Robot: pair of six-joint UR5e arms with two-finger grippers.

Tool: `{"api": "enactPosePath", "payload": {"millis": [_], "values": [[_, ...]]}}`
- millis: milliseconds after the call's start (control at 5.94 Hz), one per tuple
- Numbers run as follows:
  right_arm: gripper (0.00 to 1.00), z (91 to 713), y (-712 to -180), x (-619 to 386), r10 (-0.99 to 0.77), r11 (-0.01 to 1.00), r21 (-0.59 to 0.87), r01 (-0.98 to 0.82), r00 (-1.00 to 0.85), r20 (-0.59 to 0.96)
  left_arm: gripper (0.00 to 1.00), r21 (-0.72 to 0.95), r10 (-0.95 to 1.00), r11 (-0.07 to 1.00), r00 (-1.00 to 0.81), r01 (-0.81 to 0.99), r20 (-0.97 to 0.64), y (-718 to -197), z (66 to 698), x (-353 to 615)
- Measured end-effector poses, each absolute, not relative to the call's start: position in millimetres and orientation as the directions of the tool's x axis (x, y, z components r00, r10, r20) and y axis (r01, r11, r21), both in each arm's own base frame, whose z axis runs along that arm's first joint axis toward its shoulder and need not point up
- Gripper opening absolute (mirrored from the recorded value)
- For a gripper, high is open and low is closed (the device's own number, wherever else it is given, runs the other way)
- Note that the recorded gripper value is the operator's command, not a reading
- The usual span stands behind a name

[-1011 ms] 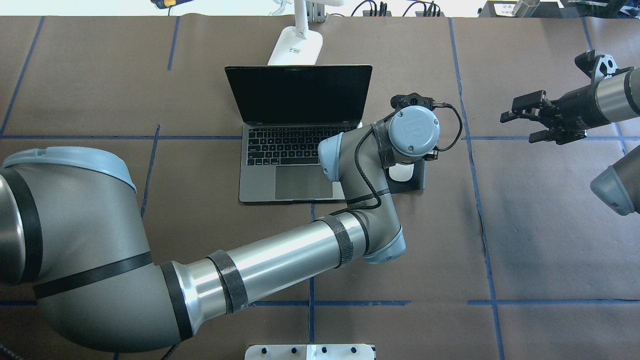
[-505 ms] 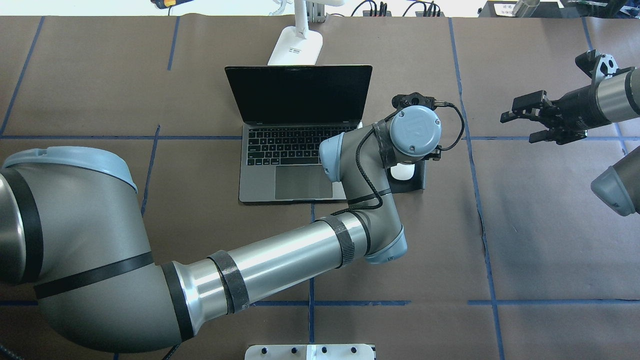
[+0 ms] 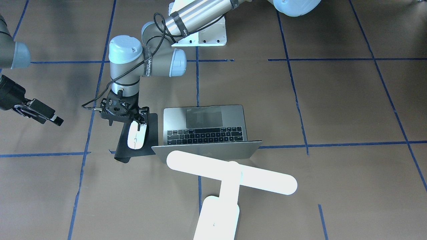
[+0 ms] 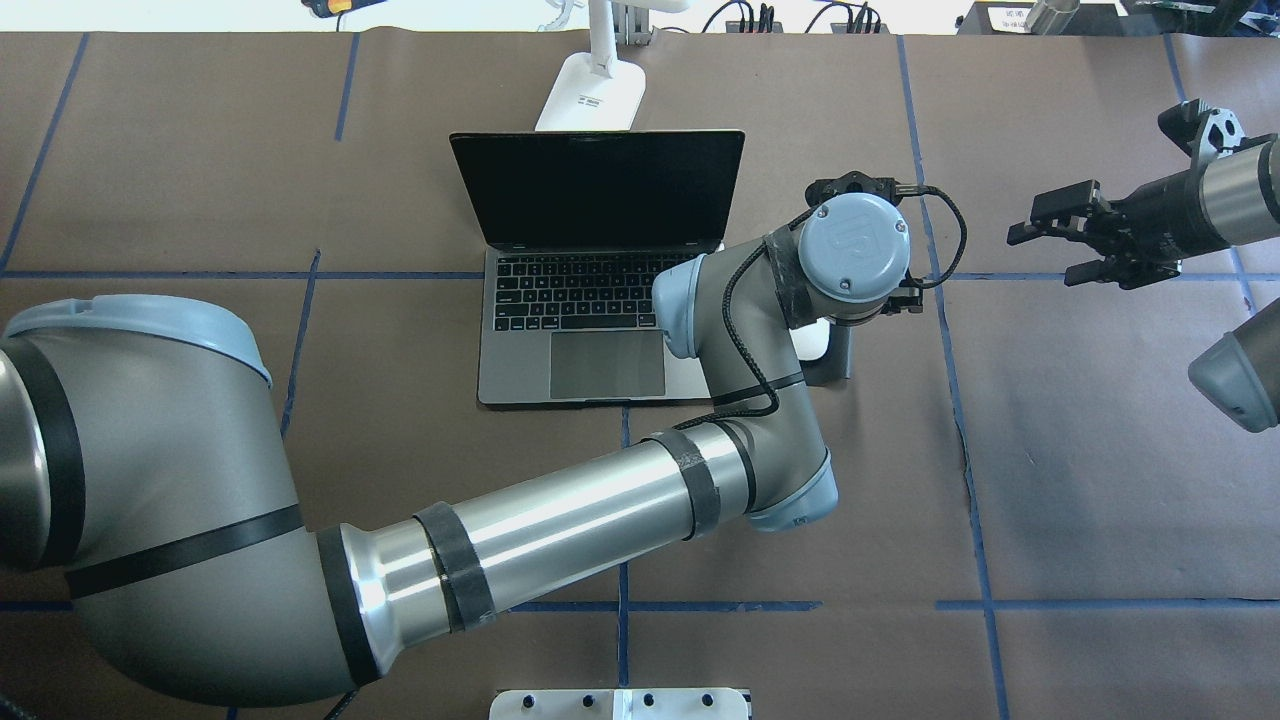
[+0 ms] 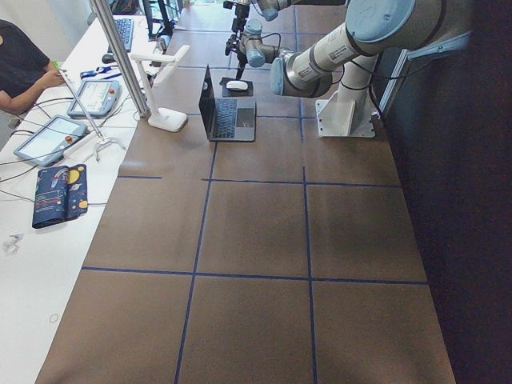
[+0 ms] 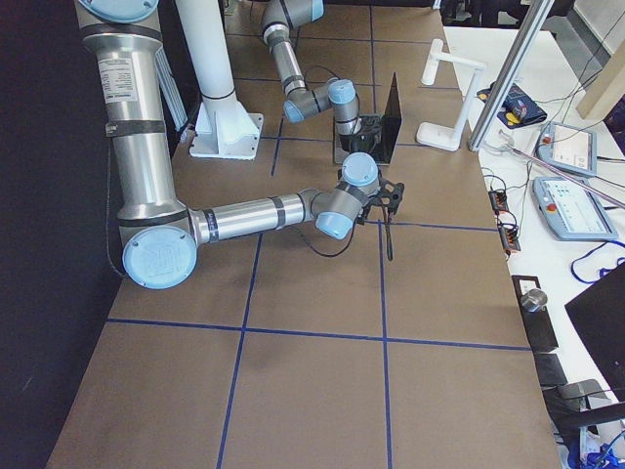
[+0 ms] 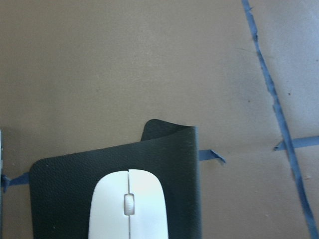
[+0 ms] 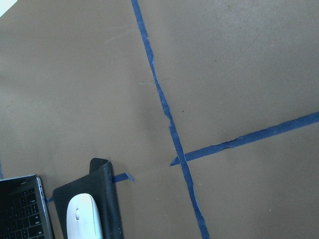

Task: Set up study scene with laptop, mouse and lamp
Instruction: 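Lower the mouse onto the mouse pad and open the left gripper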

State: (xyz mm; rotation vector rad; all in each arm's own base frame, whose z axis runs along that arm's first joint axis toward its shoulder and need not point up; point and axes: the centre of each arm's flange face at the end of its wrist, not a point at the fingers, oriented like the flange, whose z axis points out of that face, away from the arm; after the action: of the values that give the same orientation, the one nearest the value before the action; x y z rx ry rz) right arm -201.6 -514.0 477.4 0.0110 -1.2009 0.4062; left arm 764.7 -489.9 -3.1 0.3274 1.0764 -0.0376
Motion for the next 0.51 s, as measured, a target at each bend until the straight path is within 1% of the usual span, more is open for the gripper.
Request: {"api": "enactPosePath", "payload": {"millis": [505], "values": [[1.0, 490, -510, -165, 0.32, 0.913, -0.209, -0.351, 0.294, 0.901, 1.0, 0.22, 0.117, 0.959, 0.454, 0.181, -0.883, -461, 4, 692]]}}
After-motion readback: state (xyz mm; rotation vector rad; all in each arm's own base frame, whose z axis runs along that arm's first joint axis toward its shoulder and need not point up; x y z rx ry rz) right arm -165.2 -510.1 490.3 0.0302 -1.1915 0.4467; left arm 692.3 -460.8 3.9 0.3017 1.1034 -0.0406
